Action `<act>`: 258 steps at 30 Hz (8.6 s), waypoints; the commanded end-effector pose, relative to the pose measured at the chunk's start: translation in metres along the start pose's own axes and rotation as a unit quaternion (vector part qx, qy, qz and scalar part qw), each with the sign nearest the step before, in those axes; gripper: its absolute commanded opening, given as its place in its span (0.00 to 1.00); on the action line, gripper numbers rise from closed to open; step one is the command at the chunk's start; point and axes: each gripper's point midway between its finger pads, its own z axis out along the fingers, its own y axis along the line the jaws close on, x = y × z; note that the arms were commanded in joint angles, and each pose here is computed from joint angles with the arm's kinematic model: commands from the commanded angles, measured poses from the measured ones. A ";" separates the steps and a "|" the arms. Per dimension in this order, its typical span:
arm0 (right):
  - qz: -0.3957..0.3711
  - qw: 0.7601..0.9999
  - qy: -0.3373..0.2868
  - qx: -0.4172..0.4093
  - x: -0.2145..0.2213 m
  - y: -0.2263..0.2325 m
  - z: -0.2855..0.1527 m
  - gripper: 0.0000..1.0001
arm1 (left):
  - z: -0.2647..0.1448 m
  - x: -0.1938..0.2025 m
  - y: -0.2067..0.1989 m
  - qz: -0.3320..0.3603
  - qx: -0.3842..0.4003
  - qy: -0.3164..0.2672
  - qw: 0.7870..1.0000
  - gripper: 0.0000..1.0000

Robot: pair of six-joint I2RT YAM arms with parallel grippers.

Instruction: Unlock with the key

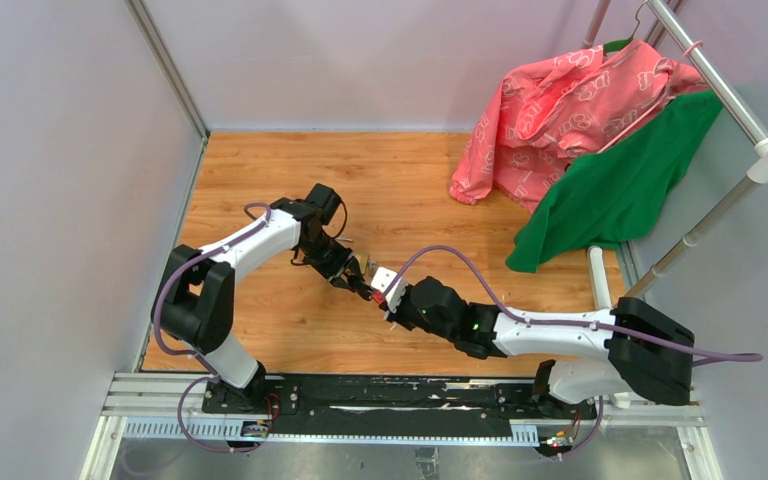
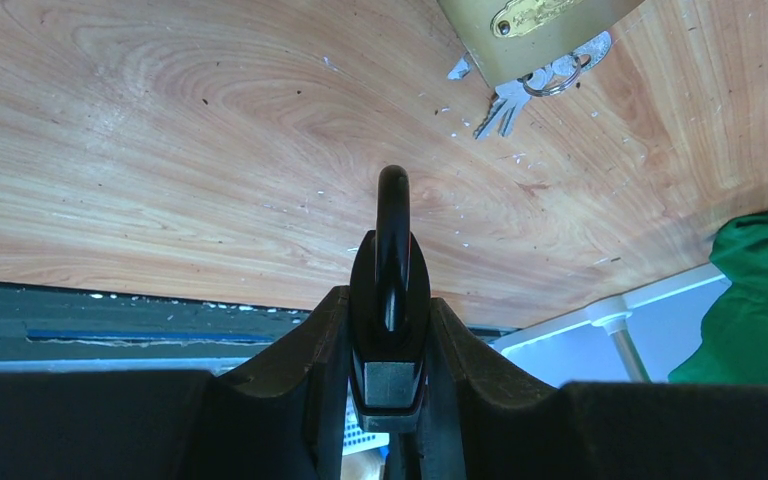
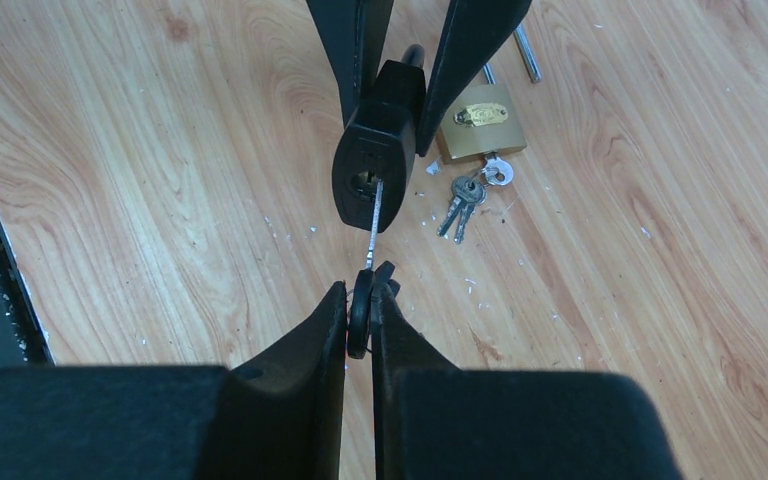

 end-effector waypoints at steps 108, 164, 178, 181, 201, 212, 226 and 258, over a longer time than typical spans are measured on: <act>-0.013 0.978 -0.143 0.149 -0.084 -0.012 0.057 0.00 | -0.057 0.020 -0.022 0.007 0.088 0.049 0.995 0.00; 0.066 0.982 -0.139 0.113 -0.001 -0.001 -0.010 0.00 | -0.085 0.012 -0.009 0.025 0.136 0.024 0.990 0.00; 0.112 0.993 -0.009 0.047 0.025 0.018 -0.005 0.62 | -0.054 -0.002 0.013 0.013 0.079 0.009 0.997 0.00; 0.094 0.995 -0.016 0.029 0.001 0.016 -0.004 0.69 | -0.051 -0.002 0.014 0.012 0.073 0.011 0.997 0.00; 0.059 0.997 -0.033 0.048 -0.034 -0.003 0.074 0.74 | -0.052 0.004 0.011 0.020 0.078 0.029 0.996 0.00; 0.050 0.995 -0.038 0.079 -0.043 -0.013 0.091 0.42 | -0.054 0.005 0.009 0.022 0.083 0.030 0.996 0.00; 0.077 0.983 0.021 0.165 -0.027 -0.045 0.064 0.00 | -0.091 -0.016 -0.004 0.099 0.129 -0.092 0.982 0.67; 0.367 0.850 0.214 0.310 0.131 -0.141 -0.008 0.06 | -0.055 0.038 -0.019 0.556 0.097 -0.274 0.779 0.80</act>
